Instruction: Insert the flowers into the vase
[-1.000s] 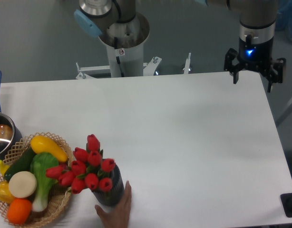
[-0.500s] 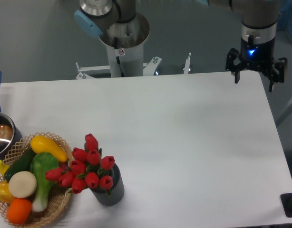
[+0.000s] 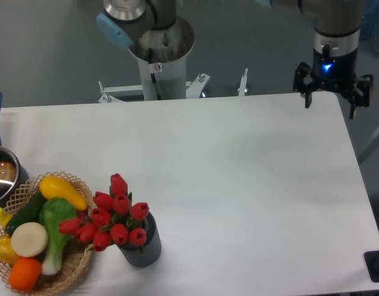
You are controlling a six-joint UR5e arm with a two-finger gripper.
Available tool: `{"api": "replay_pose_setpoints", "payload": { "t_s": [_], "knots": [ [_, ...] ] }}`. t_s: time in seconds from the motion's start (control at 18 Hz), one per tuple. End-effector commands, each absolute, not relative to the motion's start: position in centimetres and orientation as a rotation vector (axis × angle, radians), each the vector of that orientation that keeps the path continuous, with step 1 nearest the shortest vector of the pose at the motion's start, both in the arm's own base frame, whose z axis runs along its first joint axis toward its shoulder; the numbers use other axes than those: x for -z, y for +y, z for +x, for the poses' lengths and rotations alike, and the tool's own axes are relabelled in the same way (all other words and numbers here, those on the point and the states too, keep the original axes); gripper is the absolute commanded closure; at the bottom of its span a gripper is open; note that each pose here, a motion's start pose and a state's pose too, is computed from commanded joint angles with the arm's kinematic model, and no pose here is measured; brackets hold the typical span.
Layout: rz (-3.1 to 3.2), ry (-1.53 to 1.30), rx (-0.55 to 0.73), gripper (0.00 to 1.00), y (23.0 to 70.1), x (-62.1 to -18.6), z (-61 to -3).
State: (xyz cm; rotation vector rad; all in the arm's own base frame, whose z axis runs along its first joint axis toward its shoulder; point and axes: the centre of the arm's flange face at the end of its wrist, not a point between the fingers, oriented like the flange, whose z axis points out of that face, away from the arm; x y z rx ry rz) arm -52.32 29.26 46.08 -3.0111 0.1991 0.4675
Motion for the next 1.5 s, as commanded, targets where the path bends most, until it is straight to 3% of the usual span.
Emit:
{"api": "replay_pose_setpoints", "payload": {
  "t_s": [1.5],
  "knots": [
    [-3.006,0.189,-0.47,0.0,28.74,-45.34,-52.21]
  ]
}}
